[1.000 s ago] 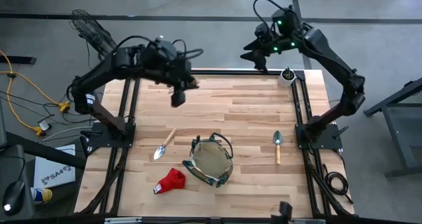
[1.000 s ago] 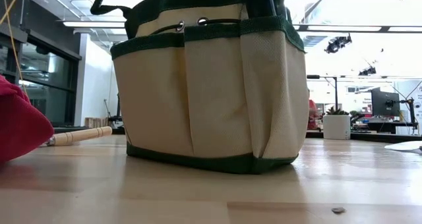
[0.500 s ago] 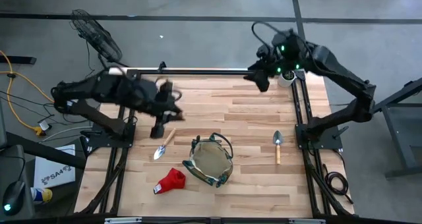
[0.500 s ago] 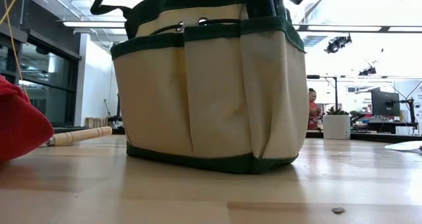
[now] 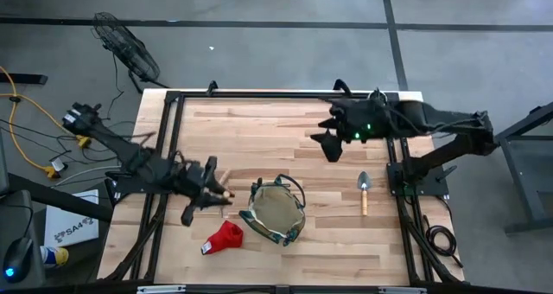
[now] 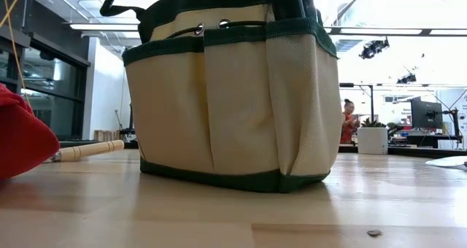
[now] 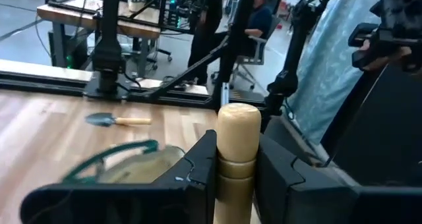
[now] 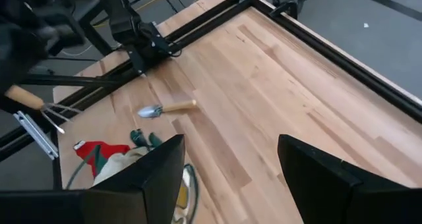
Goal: Pick & Place Garden tools in Gardening bag
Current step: Put the brown hand rake into the light brown gardening bag
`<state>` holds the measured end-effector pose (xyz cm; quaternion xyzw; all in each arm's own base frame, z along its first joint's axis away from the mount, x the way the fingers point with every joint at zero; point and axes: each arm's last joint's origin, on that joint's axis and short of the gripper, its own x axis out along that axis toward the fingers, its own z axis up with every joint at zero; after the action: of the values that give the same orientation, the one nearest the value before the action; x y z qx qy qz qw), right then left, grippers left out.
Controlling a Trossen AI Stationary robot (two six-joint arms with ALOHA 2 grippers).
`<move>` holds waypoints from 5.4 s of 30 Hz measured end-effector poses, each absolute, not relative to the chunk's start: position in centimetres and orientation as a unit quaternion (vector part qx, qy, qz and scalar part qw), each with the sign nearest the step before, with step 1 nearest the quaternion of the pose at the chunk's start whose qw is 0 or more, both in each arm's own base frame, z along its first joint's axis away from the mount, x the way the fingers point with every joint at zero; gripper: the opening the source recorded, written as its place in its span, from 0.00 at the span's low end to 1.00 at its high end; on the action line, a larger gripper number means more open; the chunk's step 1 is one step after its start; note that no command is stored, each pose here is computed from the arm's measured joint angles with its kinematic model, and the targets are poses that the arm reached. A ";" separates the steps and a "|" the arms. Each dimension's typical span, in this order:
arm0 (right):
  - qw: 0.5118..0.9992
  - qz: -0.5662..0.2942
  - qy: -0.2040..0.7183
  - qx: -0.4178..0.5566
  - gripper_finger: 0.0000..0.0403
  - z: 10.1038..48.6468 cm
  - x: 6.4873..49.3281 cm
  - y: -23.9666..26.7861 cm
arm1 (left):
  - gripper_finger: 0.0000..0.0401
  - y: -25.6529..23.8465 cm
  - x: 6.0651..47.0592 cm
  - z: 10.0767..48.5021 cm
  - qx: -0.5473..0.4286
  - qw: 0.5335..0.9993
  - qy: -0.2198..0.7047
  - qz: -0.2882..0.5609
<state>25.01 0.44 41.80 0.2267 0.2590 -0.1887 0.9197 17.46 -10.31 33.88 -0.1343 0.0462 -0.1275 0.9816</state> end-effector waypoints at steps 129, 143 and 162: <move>0.938 -0.196 0.210 0.193 0.58 41.9 23.0 9.1 | 0.15 -15.4 27.1 23.1 -0.079 0.996 0.040 -0.019; 0.937 -0.197 0.211 0.196 0.58 41.9 23.0 9.0 | 0.15 -15.7 27.6 22.4 -0.050 0.998 0.023 -0.014; 0.937 -0.199 0.216 0.192 0.58 41.8 22.9 9.0 | 0.15 -15.6 27.6 23.1 -0.084 0.996 -0.007 0.003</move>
<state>22.94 9.01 41.79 0.1921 0.2159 -0.1985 0.9365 27.65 -15.58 23.07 -0.0835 -0.0068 0.0031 0.9965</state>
